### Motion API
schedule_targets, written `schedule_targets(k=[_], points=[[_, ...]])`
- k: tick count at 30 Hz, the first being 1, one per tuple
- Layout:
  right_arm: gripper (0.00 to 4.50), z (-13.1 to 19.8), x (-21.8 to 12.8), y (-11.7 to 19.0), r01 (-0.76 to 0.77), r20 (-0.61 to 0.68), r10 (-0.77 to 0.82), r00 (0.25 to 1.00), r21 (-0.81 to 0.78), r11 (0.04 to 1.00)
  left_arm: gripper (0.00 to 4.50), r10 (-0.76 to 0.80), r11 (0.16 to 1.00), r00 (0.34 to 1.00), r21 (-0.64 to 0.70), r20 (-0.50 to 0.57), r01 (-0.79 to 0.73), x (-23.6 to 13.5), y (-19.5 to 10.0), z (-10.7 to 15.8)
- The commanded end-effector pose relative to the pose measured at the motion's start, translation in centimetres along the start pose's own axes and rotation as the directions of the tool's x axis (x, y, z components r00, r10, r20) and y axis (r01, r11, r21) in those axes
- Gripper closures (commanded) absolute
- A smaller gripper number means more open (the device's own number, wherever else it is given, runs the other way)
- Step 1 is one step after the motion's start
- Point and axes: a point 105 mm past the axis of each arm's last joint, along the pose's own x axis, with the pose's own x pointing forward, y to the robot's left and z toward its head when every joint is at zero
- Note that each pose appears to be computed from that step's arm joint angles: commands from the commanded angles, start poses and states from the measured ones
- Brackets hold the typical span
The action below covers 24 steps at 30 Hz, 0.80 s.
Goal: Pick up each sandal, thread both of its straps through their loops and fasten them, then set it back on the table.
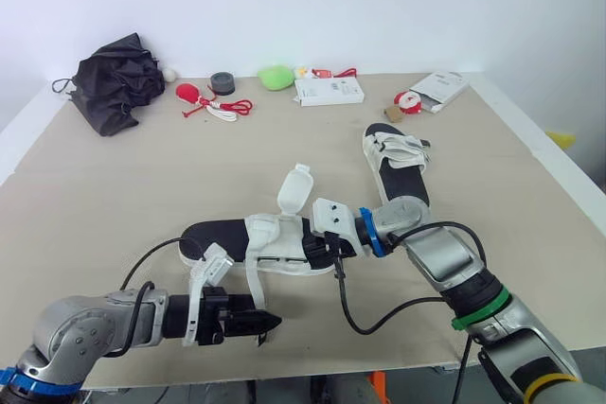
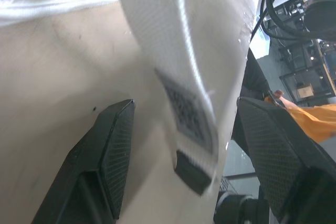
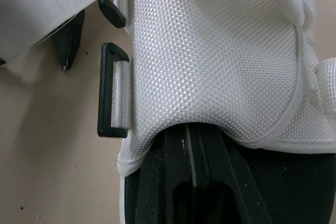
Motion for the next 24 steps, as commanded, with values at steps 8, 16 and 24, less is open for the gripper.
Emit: schedule_targets(k=[8,16,24], points=[[4.50,-4.5,1.3,1.1,-0.032,-0.156,0.049,0.987,0.110,0.993,4.47,-0.014,1.000,0.999,0.013,-0.036,0.014,-0.5,-0.3,-0.1],[4.50,-4.3,1.4,0.7,-0.022,-0.146,0.038,0.989,0.105,0.994,4.47,-0.161,0.984,0.984,0.067,-0.075,0.166,-2.3,-2.6,1.2],[4.50,-4.3,1.6,0.4,-0.016,-0.147,0.031,0.989,0.101,0.995,4.47,-0.443,0.894,0.896,0.084,0.022,0.440,-5.5,-6.2,10.0]])
